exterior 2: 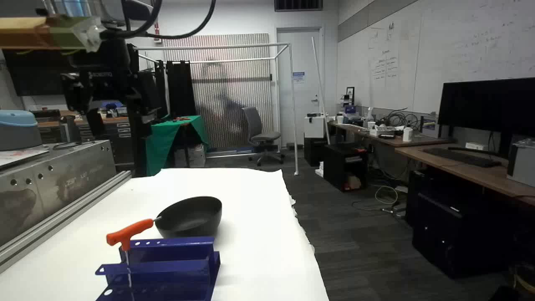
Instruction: Pick up the orange object and put it in the bowl
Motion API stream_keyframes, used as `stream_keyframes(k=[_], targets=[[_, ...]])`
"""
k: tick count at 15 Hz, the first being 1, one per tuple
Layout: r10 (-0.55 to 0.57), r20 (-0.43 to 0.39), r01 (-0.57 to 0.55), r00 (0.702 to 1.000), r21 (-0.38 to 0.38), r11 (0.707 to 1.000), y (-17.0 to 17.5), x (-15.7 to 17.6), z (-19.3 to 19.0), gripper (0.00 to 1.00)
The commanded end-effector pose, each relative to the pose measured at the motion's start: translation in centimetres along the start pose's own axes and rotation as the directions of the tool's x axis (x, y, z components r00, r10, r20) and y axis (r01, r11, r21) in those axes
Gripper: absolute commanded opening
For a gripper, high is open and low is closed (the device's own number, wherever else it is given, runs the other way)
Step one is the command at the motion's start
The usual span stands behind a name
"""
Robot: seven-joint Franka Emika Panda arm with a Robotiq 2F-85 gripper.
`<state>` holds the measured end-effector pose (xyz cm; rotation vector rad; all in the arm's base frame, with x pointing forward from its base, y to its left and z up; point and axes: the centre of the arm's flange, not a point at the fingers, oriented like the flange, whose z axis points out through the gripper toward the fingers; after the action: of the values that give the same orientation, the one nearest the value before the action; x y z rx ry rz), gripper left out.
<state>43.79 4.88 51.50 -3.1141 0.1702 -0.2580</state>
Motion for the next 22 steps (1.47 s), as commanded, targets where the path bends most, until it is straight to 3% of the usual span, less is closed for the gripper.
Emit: stream_keyframes(k=[1, 5, 7, 13, 18, 21, 22], targets=[[0.000, -0.007, 0.000, 1.000, 0.001, 1.000, 0.0, 0.1, -0.3, 1.00], [0.000, -0.020, 0.000, 1.000, 0.004, 1.000, -0.1, 0.3, -1.0, 1.00], [0.063, 0.014, -0.063, 0.998, -0.018, 0.998, -0.4, 1.5, -0.1, 1.00], [0.166, 0.141, -0.163, 0.976, -0.034, 0.986, 1.0, 4.1, 8.2, 1.00], [0.159, 0.274, -0.146, 0.948, -0.068, 0.987, 2.3, 3.5, 14.1, 1.00], [0.175, 0.304, -0.158, 0.936, -0.080, 0.984, 2.2, 2.7, 15.9, 1.00], [0.166, 0.326, -0.147, 0.931, -0.083, 0.986, 2.2, 2.4, 16.3, 0.75]])
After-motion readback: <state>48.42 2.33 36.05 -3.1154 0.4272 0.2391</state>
